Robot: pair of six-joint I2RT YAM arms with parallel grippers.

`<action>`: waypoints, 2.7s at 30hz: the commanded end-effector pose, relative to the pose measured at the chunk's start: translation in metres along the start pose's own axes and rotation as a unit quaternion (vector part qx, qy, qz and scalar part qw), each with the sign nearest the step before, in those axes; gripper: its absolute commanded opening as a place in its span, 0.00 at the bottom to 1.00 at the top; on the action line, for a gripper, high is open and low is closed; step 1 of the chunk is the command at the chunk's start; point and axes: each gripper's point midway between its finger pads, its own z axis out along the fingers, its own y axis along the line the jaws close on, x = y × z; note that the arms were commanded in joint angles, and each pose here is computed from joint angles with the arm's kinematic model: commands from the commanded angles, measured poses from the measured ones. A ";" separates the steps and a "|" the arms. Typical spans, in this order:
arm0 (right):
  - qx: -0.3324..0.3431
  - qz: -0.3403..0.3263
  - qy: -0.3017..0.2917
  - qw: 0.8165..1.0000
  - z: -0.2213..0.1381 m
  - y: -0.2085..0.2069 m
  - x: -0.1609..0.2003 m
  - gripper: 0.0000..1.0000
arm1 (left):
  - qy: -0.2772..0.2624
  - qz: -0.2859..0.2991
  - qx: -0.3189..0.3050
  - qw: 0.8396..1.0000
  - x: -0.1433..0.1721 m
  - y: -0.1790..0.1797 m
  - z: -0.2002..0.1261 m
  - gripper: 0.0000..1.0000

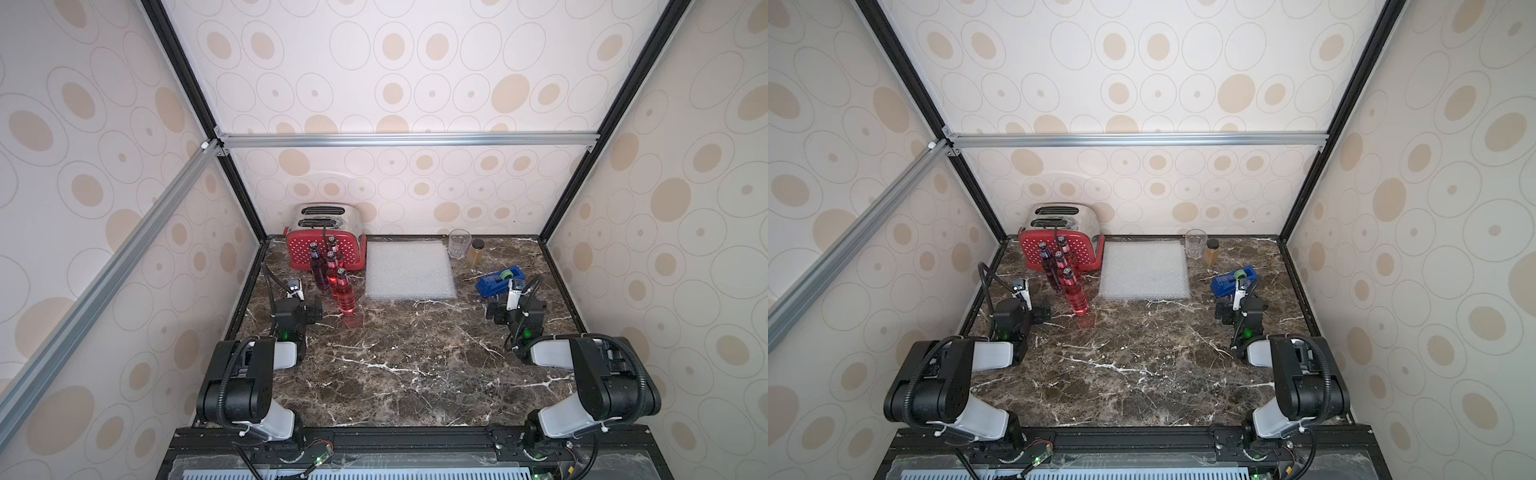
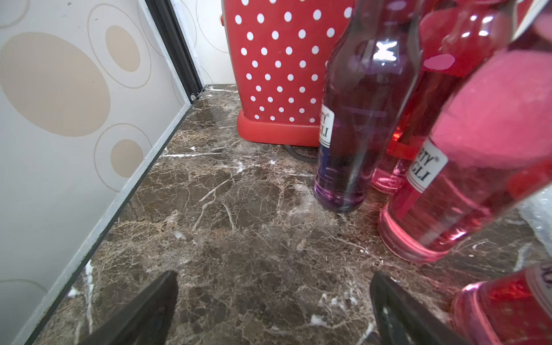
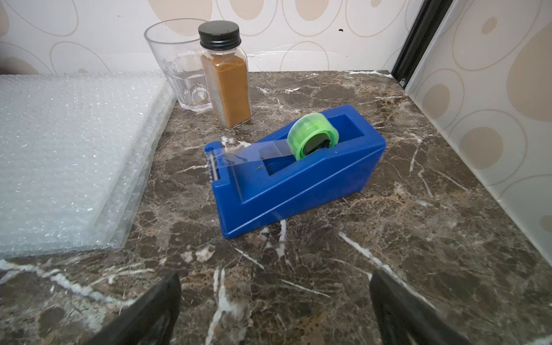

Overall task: Wrap wine bottles in bubble wrap
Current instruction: Move the bubble wrap to the center of the board.

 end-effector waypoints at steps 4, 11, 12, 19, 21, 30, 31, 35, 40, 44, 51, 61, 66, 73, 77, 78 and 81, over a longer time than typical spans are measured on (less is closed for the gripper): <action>-0.006 -0.007 -0.001 1.000 0.000 0.004 0.000 1.00 | -0.008 0.006 -0.003 1.000 -0.008 0.000 0.003 0.99; -0.006 -0.007 -0.001 1.000 0.000 0.003 0.000 1.00 | -0.008 0.006 -0.002 1.000 -0.008 -0.001 0.003 0.99; -0.006 -0.007 -0.001 1.000 0.000 0.004 0.000 1.00 | -0.008 0.006 -0.003 1.000 -0.008 0.000 0.003 0.99; -0.005 -0.007 -0.001 1.000 0.000 0.003 0.001 0.99 | -0.012 0.005 -0.004 1.000 -0.009 0.000 0.001 1.00; 0.003 -0.005 -0.011 1.000 -0.003 0.000 -0.004 0.99 | -0.018 0.004 -0.004 1.000 -0.016 0.001 -0.002 0.99; 0.042 0.097 0.014 0.994 -0.054 -0.016 -0.048 0.99 | 0.081 0.033 0.065 0.994 -0.091 -0.010 -0.049 0.99; 0.056 0.134 0.026 0.989 -0.062 -0.020 -0.053 0.99 | 0.083 0.035 0.074 0.993 -0.100 -0.010 -0.061 0.99; 0.008 0.166 0.059 0.984 -0.086 -0.004 -0.081 0.99 | 0.075 0.035 0.093 0.992 -0.130 -0.008 -0.110 0.99; -0.022 0.207 0.105 0.972 -0.095 0.021 -0.108 0.94 | 0.065 0.047 0.157 0.984 -0.124 -0.025 -0.144 0.99; -0.041 0.165 0.164 0.972 -0.080 0.056 -0.122 0.89 | 0.070 0.048 0.209 0.974 -0.101 -0.043 -0.143 0.99; -0.070 0.111 0.279 0.951 -0.029 0.112 -0.109 0.76 | 0.089 0.053 0.270 0.957 -0.065 -0.067 -0.144 0.99; -0.093 0.069 0.373 0.921 0.029 0.166 -0.069 0.65 | 0.085 0.084 0.307 0.944 -0.044 -0.083 -0.147 0.99; -0.099 0.072 0.397 0.909 0.050 0.180 -0.058 0.57 | 0.088 0.080 0.310 0.943 -0.042 -0.085 -0.146 0.99; -0.082 0.055 0.430 0.897 0.084 0.185 -0.038 0.49 | 0.092 0.080 0.312 0.942 -0.040 -0.086 -0.145 0.99; -0.067 0.043 0.440 0.894 0.096 0.184 -0.028 0.48 | 0.094 0.079 0.318 0.940 -0.038 -0.089 -0.145 0.99; -0.063 0.041 0.444 0.893 0.098 0.183 -0.024 0.48 | 0.096 0.079 0.317 0.940 -0.038 -0.089 -0.145 0.99; -0.052 0.036 0.447 0.892 0.104 0.179 -0.017 0.48 | 0.097 0.080 0.312 0.942 -0.037 -0.087 -0.143 0.99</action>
